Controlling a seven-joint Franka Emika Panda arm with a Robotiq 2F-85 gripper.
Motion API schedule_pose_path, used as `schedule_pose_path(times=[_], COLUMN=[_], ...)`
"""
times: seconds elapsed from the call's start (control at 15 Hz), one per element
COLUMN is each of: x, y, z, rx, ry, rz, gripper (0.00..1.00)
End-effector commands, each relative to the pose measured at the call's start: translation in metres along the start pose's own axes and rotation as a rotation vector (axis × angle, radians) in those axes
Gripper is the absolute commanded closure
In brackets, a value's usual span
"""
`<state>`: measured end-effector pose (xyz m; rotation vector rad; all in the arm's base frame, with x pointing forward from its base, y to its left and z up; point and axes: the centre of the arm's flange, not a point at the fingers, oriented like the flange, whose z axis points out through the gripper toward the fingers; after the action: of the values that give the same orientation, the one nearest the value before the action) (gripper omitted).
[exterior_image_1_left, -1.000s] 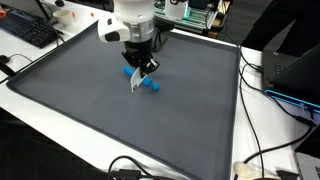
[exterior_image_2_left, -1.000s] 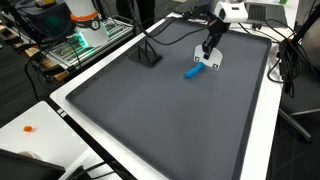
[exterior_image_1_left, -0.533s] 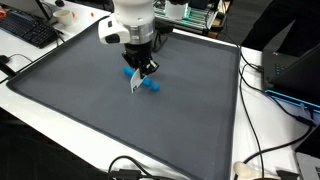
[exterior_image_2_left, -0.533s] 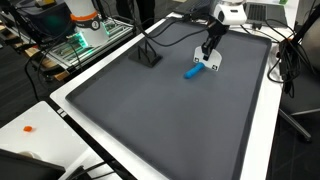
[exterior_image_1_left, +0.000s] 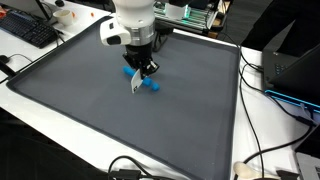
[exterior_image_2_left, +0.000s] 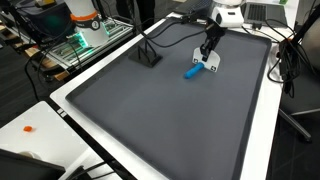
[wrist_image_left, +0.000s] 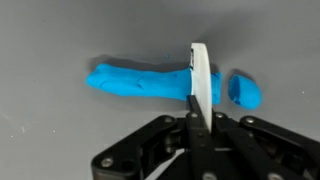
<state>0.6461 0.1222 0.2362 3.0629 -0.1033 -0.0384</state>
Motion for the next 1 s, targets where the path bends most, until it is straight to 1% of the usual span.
schedule_pose_path(times=[0.0, 0.27, 0.93], x=[-0.018, -0.025, -0.031], y=[0.006, 0.008, 0.008], z=[0.026, 0.021, 0.010], rx=[0.005, 0.010, 0.017], ry=[-0.043, -0.073, -0.101], rz=[0.012, 0.012, 0.007], gripper=[0.99, 0.99, 0.99])
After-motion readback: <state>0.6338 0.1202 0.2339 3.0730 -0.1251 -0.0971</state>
